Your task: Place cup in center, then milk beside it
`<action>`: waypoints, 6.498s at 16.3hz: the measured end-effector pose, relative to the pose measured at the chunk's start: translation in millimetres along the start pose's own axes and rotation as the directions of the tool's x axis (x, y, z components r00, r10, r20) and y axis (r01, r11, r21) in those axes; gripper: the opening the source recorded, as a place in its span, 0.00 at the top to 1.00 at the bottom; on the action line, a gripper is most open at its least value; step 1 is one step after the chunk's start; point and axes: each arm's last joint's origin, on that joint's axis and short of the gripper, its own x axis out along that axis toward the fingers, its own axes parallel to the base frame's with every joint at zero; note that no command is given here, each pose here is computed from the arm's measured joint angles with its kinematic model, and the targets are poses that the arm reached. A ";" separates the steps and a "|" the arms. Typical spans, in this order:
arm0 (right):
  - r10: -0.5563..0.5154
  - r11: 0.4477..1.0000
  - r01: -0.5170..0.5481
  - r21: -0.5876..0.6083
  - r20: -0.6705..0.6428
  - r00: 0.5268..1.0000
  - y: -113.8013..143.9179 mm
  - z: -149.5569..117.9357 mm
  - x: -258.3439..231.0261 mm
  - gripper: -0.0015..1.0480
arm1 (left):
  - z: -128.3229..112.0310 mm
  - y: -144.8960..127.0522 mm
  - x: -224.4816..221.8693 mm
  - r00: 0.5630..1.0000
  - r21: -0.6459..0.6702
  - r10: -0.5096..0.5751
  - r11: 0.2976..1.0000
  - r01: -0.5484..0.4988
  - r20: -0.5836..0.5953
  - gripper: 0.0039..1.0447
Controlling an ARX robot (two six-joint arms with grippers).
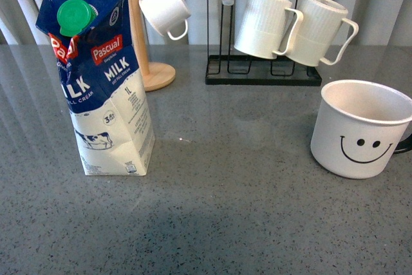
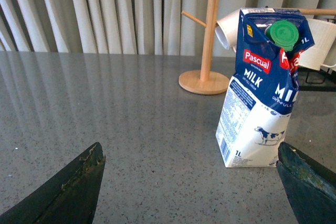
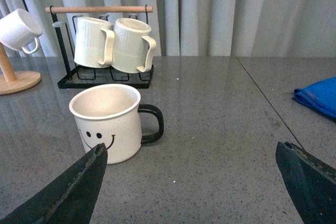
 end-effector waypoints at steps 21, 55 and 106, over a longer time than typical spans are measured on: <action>0.000 1.000 0.000 0.000 0.000 1.000 0.0 0.0 0.0 0.06 | 0.0 0.0 0.0 1.000 0.000 0.000 1.000 0.000 0.000 0.06; 0.336 0.859 -0.509 -0.052 -0.692 0.639 16.7 55.4 261.2 0.06 | -0.2 0.0 0.0 1.000 0.000 0.000 1.000 0.000 -0.001 0.06; 0.434 0.830 -0.546 0.113 -0.746 0.505 112.1 54.3 259.7 0.13 | 0.0 0.0 0.0 1.000 0.001 0.000 1.000 0.000 0.000 0.06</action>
